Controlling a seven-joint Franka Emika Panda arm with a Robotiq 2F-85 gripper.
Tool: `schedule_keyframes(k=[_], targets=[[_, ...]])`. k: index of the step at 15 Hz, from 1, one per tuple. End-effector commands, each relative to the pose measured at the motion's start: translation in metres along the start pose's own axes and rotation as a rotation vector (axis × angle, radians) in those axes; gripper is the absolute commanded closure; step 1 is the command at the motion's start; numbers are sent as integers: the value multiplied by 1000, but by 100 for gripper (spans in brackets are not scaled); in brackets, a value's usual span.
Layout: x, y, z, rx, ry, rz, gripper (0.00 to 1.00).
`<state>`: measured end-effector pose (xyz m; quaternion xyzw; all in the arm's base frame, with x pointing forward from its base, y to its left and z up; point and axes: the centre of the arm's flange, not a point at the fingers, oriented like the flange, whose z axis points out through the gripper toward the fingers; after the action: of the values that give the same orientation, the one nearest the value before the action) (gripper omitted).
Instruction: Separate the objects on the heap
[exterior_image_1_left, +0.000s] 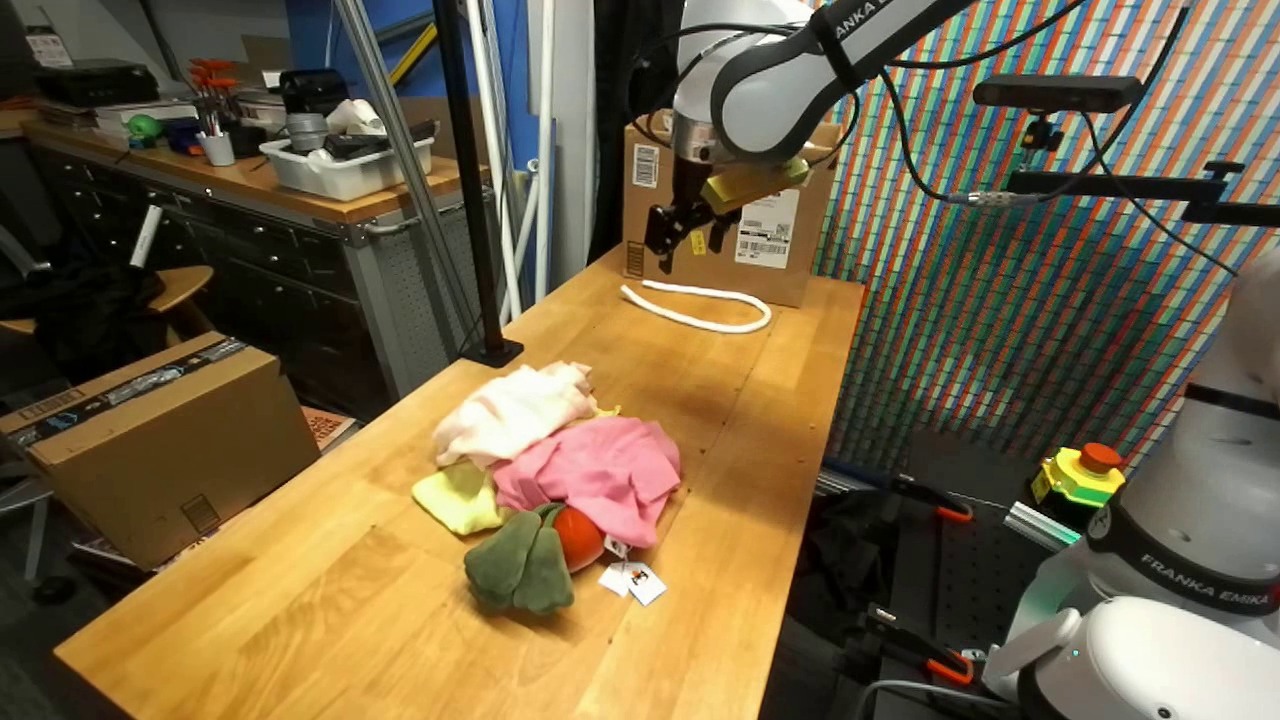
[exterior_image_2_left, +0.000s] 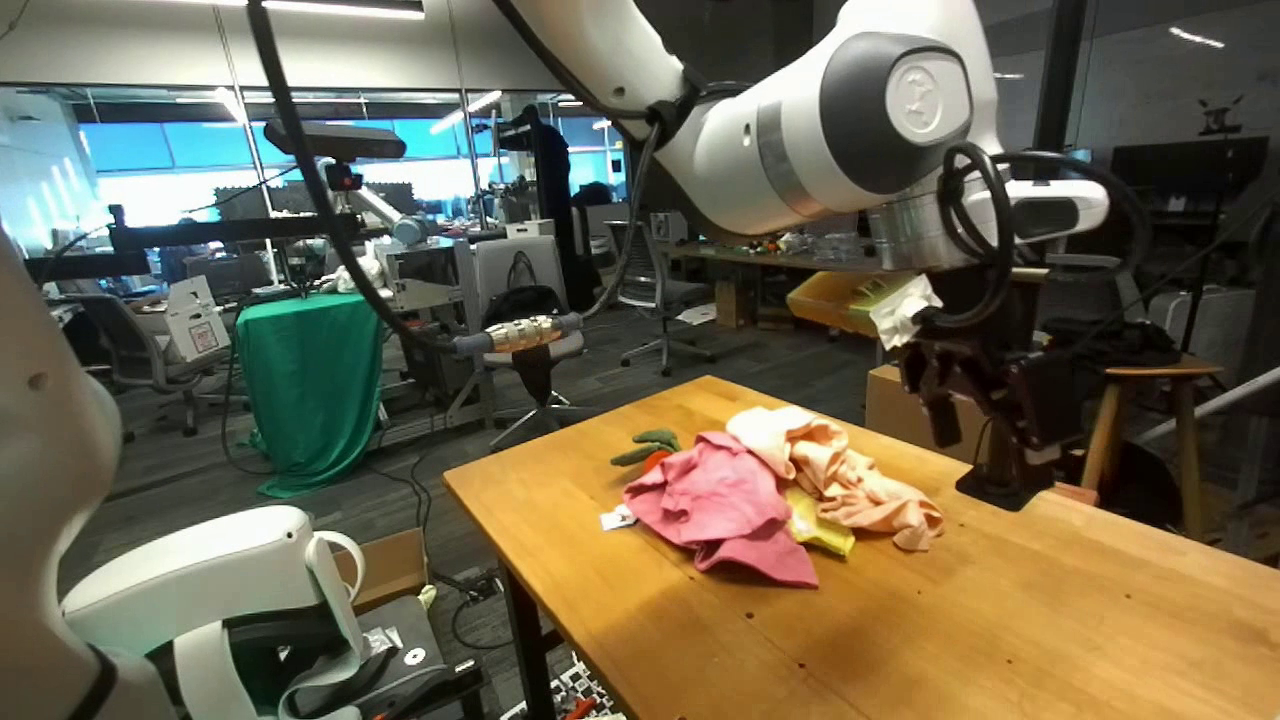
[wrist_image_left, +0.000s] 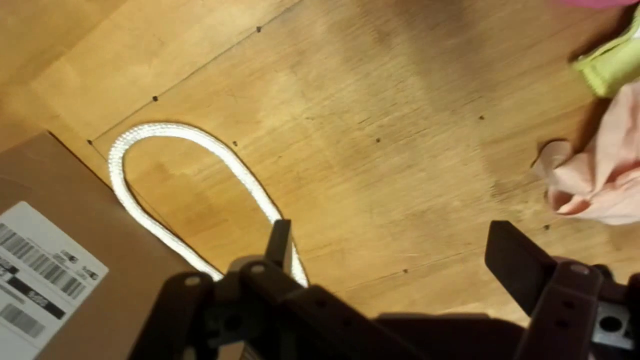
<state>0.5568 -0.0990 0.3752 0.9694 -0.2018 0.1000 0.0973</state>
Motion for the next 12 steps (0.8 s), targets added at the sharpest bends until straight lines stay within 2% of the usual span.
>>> schedule_keyframes(k=[1,7,12], targets=[[-15,-34,-21,42,28,-181,0],[-23,-100,-41,95,86,-433,0],[-27,-144,-38,155,123,-565,0]])
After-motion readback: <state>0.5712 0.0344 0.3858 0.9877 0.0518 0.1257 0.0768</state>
